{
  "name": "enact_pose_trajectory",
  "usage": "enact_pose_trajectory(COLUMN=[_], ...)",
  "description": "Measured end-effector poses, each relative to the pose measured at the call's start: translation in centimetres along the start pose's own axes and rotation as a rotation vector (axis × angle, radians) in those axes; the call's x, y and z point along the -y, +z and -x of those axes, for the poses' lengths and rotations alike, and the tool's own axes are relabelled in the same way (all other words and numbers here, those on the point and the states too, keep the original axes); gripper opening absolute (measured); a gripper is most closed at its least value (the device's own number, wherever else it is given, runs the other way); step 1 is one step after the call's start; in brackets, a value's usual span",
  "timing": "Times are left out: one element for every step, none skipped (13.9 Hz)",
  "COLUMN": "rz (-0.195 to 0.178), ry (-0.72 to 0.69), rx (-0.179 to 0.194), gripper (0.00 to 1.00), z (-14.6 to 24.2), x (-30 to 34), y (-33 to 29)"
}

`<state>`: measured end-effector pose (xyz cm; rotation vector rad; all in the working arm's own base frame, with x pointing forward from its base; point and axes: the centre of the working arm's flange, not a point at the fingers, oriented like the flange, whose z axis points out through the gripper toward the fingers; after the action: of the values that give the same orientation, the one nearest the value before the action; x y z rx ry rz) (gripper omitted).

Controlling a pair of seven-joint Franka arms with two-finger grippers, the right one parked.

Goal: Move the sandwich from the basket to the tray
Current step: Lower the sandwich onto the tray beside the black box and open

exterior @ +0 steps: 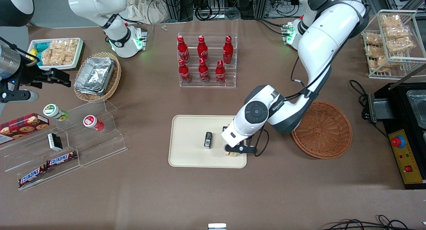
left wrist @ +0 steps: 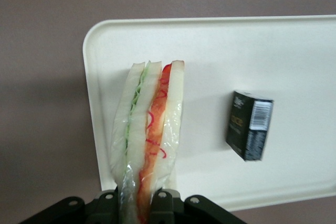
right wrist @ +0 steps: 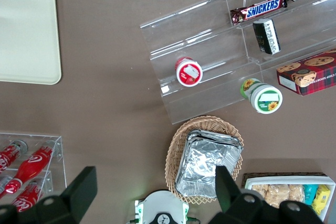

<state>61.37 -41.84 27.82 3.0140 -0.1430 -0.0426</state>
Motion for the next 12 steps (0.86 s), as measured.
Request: enact_pose_trajectory(rz=[-0.012, -0.024, -0.037, -0.057, -0.079, -0.096, -0.102, -0.102, -0.102, -0.101, -0.098, -0.09], ry=[0.007, 0.01, 0.012, 0.015, 0.016, 0.017, 0.018, 0.018, 0.016, 0.011, -0.006, -0.039], rx=[0.001, 0.005, 0.01, 0.013, 0.015, 0.015, 0.011, 0.008, 0.006, 0.002, -0.008, -0.023], gripper=[0.19, 0.19, 0.19, 0.19, 0.19, 0.19, 0.19, 0.19, 0.19, 0.26, 0.35, 0.46], z=[0.0, 0.1, 0.1, 0.2, 0.2, 0.3, 0.3, 0.3, 0.3, 0.1, -0.2, -0.7], x=[0.0, 0.0, 0.2, 0.3, 0.5, 0.6, 0.5, 0.3, 0.3, 0.3, 0.4, 0.3], y=[0.7, 1.4, 2.2, 3.2, 4.1, 4.8, 4.9, 4.7, 4.7, 4.5, 4.1, 3.4])
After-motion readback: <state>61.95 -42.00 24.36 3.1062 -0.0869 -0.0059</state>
